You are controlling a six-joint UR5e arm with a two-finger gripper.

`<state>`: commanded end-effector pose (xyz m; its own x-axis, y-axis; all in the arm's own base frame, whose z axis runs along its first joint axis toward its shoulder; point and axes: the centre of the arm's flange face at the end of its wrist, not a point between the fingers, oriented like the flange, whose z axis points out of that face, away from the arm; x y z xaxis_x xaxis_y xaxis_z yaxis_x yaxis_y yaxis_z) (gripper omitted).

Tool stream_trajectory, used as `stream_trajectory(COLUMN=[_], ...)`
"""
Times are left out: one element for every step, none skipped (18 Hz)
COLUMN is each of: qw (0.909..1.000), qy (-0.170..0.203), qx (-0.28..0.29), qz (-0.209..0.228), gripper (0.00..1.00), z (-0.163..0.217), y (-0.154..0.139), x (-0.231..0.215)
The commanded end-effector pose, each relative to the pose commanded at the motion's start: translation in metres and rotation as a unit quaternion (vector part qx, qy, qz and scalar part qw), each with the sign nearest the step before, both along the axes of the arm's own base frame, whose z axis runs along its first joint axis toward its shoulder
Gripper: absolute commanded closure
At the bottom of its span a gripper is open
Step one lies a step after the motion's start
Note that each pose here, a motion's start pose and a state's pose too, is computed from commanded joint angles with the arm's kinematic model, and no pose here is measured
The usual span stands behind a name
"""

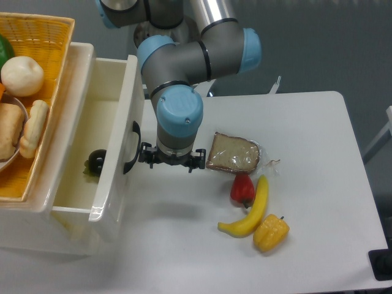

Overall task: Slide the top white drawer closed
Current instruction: 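Push the white drawer front with the gripper into the cabinet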

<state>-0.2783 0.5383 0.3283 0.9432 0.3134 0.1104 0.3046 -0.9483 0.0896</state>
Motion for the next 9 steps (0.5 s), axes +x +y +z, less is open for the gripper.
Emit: stream_trajectory(qw=[1.0,1.0,0.9999,0.9999,0.9999,0.9998,0.9997,0.9997,0.9997], qy=[0.001,0.0,0.001,0.001,0.001,0.001,0.001,0.002,0.002], qx=[0.0,0.0,0.0,-0.001,0.0,0.0,0.0,0.001,0.001], qz=[-0.005,-0.008,-0.012,-0.016,-0.017,-0.019,-0.023,-0.025,-0.025], gripper=[0.0,0.0,0.0,0.0,0.0,0.0,0.0,0.0,0.0], z=[0.0,0.0,0.0,0.0,0.0,0.0,0.0,0.001,0.001], y=[0.002,0.004,0.007,0.008,0.009,0.01,0.012,0.013,0.013], x=[0.005,0.008,0.013,0.016,0.018,0.021,0.025,0.026,0.026])
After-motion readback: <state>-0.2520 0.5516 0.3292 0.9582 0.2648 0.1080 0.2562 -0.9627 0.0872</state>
